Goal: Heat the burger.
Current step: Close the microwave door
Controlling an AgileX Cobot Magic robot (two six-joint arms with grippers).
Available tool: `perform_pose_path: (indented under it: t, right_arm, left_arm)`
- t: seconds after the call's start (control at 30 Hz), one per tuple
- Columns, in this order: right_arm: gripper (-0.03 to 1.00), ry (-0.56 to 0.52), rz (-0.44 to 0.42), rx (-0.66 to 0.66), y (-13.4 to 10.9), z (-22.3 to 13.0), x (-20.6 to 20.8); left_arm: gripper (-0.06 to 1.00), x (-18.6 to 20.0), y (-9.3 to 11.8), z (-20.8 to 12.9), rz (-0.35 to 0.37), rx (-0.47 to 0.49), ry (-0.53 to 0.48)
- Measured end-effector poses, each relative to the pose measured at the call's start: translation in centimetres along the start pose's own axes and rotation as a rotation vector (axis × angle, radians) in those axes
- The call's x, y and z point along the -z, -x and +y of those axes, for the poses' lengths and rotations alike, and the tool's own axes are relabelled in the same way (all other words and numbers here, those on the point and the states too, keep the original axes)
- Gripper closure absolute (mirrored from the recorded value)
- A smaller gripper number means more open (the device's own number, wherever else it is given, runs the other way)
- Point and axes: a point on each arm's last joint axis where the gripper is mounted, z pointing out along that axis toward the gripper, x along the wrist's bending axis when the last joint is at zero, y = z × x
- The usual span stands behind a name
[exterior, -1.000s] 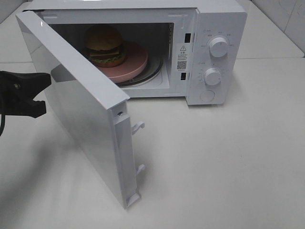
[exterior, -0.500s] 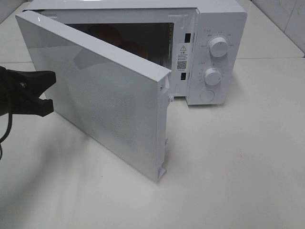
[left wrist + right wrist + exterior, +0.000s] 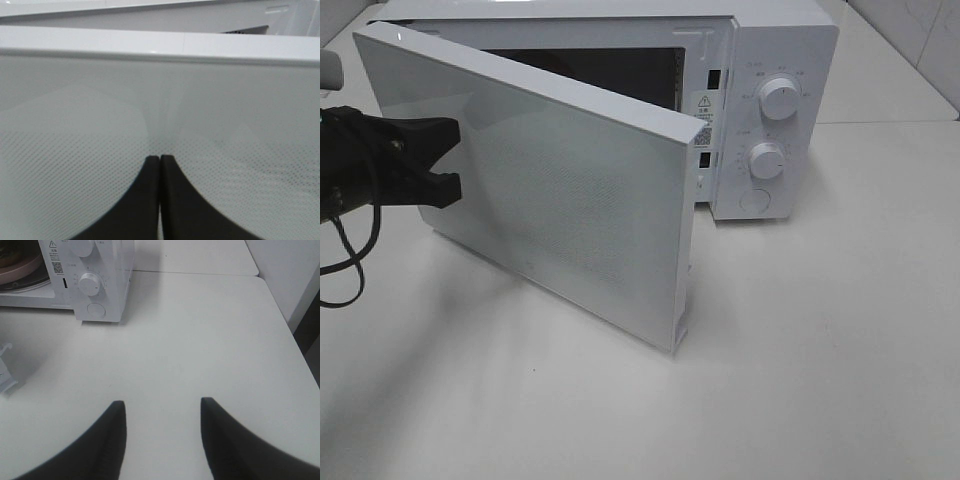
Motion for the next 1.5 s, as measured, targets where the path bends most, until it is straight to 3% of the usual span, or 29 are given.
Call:
perform_pose_path:
  t: [0.73,1.03,1.3,1.5]
  right_arm:
    - [0.48,0.000,-0.001,-0.004,0.0,0.0,0.0]
    - [0.48,0.000,-0.002,-0.003,0.0,0.0,0.0]
    - [0.48,0.000,-0.002,-0.003,0.0,0.0,0.0]
    - [0.48,0.000,-0.002,-0.003,0.0,0.0,0.0]
  left_arm:
    - [0.94,-5.7,1.6,0.1,0.020,0.012,0.038]
    - [0.94,-7.7,2.6,0.7,0.083,-0.042,0.075]
    - [0.94,-9.8,4.6,0.3,0.026,-0.103,0.080]
    - [0.94,-10.5,4.9,0.2,0.017,-0.113,0.081]
